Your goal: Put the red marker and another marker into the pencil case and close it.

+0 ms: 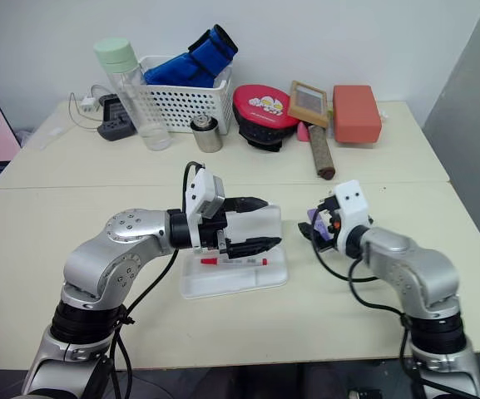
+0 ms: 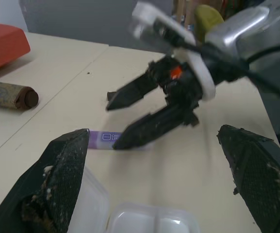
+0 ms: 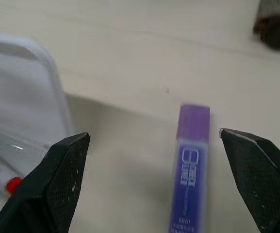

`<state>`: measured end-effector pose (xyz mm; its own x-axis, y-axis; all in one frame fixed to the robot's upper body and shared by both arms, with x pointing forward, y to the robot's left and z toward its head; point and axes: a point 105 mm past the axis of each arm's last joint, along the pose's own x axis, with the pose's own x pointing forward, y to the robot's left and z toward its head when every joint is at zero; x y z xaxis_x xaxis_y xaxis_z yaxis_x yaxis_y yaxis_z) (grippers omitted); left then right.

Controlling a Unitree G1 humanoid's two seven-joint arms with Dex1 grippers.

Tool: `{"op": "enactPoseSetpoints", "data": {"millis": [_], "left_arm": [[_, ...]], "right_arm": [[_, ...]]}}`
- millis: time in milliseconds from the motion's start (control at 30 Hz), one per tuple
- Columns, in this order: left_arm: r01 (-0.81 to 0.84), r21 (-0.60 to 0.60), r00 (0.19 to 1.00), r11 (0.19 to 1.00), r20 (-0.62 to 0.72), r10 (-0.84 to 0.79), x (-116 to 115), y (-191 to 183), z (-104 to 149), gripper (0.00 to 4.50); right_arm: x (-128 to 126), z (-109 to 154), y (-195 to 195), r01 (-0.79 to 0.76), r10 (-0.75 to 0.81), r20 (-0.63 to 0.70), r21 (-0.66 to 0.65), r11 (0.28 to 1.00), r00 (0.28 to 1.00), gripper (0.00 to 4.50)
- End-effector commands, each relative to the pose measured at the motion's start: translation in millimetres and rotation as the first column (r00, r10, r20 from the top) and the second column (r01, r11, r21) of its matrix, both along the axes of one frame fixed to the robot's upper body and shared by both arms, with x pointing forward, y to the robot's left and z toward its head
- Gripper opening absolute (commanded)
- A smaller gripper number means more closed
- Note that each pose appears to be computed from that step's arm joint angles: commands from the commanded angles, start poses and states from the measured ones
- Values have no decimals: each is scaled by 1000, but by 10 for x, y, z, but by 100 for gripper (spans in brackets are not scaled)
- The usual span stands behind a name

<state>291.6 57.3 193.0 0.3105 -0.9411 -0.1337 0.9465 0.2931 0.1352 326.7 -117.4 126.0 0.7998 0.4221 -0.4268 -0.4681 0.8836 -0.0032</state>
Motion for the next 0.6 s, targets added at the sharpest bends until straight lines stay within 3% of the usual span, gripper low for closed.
{"op": "enactPoseSetpoints", "data": {"millis": [33, 300, 467, 600], "left_arm": [[-23, -13, 995, 1000, 92, 24, -13, 42, 139, 448], [-25, -23, 992, 999, 123, 28, -3, 38, 168, 448], [-16, -19, 990, 1000, 136, 18, -7, 33, 179, 448], [-18, -15, 990, 1000, 138, 20, -4, 45, 177, 450]], "right_arm": [[-50, -83, -39, 40, -40, 4, -96, 995, 999, 450], [-24, -218, -126, 89, -93, -15, -163, 983, 996, 450], [2, -265, -137, 105, -111, -37, -133, 986, 993, 450], [15, -263, -124, 114, -120, -35, -122, 986, 992, 373]]}}
